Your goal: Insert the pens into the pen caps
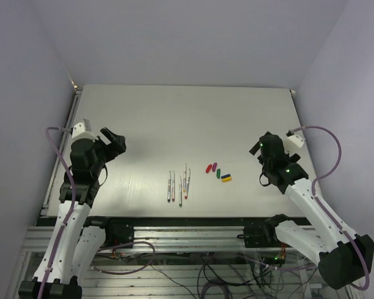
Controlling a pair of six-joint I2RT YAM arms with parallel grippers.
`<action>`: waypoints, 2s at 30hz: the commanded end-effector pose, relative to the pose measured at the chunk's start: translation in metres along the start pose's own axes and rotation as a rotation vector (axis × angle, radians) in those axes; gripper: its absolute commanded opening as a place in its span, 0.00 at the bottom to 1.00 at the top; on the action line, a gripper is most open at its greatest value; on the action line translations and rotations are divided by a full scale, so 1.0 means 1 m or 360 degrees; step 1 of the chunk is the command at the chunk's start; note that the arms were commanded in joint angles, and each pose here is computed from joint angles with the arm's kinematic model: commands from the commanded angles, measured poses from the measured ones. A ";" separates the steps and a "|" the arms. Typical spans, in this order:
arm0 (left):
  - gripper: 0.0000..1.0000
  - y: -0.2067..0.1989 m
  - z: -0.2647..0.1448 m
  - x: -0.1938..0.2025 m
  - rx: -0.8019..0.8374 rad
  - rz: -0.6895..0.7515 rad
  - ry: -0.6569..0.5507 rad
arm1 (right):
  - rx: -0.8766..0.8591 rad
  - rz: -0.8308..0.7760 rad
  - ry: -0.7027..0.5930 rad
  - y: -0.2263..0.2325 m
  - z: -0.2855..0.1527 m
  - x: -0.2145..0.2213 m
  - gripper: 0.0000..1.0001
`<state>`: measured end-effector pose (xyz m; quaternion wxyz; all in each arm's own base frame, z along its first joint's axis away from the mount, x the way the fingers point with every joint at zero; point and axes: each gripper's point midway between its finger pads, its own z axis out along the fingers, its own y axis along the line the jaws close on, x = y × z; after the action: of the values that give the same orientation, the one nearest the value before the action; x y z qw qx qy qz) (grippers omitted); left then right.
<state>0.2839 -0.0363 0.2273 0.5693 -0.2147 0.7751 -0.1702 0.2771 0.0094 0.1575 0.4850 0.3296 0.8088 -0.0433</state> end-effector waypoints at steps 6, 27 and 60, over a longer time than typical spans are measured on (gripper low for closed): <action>0.93 -0.003 -0.007 -0.007 0.0048 0.0042 -0.0066 | -0.0071 0.0065 -0.0123 -0.002 -0.010 -0.018 1.00; 0.93 -0.027 -0.016 -0.004 0.0311 0.0263 -0.0040 | -0.0672 -0.0012 -0.0277 0.030 -0.038 -0.021 1.00; 0.93 -0.145 0.043 0.076 0.0653 0.0533 0.0203 | -0.0646 0.0043 -0.0366 0.027 -0.048 -0.043 1.00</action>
<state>0.3099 -0.1939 0.1902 0.5125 0.0471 0.8129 -0.2725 0.2701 0.0395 0.2110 0.6217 0.2228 0.7418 0.1166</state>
